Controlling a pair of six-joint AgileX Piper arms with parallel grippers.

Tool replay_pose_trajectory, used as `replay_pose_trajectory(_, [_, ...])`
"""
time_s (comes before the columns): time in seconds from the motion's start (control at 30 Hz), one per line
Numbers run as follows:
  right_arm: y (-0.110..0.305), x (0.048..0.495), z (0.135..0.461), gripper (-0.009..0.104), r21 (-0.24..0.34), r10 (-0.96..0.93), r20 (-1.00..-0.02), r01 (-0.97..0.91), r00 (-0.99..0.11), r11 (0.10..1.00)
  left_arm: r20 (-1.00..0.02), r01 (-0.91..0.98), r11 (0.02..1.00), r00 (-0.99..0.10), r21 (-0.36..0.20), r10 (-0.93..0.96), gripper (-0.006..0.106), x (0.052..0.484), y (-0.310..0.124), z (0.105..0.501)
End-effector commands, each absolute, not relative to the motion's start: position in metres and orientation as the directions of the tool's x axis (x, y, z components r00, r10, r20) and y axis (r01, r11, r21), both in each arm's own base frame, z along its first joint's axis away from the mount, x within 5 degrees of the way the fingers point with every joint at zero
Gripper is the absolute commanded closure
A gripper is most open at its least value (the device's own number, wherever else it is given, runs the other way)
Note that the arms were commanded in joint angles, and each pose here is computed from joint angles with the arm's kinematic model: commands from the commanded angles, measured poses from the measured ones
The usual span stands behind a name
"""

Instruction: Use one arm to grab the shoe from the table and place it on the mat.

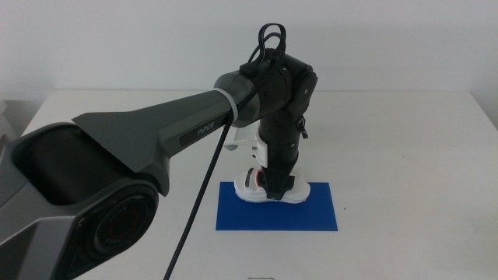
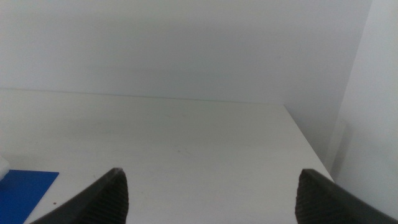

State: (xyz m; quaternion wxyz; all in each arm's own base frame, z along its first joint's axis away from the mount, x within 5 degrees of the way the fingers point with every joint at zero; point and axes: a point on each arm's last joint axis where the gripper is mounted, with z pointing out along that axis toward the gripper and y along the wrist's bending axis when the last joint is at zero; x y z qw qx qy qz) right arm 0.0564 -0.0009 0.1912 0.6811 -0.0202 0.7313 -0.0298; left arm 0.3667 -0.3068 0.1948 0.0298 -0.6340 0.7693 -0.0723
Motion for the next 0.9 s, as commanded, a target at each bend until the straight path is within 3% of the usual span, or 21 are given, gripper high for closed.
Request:
replay_pose_trajectory(0.0, [-0.001, 0.054, 0.206, 0.001, -0.085, -0.086, -0.995, 0.019, 0.043, 0.996, 0.064, -0.977, 0.161, -0.171, -0.142, -0.983, 0.102, 0.356, -0.302, 0.233])
replay_pose_trajectory(0.17, [-0.001, 0.054, 0.206, 0.001, -0.085, -0.086, -0.995, 0.019, 0.043, 0.996, 0.075, -0.978, 0.158, -0.169, -0.135, -0.983, 0.102, 0.355, -0.303, 0.233])
replay_pose_trajectory(0.23, [-0.001, 0.054, 0.206, 0.001, -0.085, -0.086, -0.995, 0.019, 0.043, 0.996, 0.044, -0.967, 0.177, -0.188, -0.183, -0.981, 0.102, 0.352, -0.301, 0.246])
replay_pose_trajectory(0.4, [-0.001, 0.054, 0.206, 0.001, -0.085, -0.086, -0.995, 0.019, 0.043, 0.996, 0.045, -0.963, 0.176, -0.189, -0.203, -0.981, 0.102, 0.350, -0.298, 0.255])
replay_pose_trajectory(0.57, [-0.001, 0.054, 0.206, 0.001, -0.085, -0.086, -0.995, 0.019, 0.043, 0.996, 0.022, -0.972, 0.181, -0.187, -0.149, -0.982, 0.102, 0.338, -0.289, 0.247])
replay_pose_trajectory(0.87, [-0.001, 0.054, 0.206, 0.001, -0.085, -0.086, -0.995, 0.019, 0.043, 0.996, 0.049, -0.978, 0.170, -0.177, -0.118, -0.983, 0.102, 0.336, -0.289, 0.240])
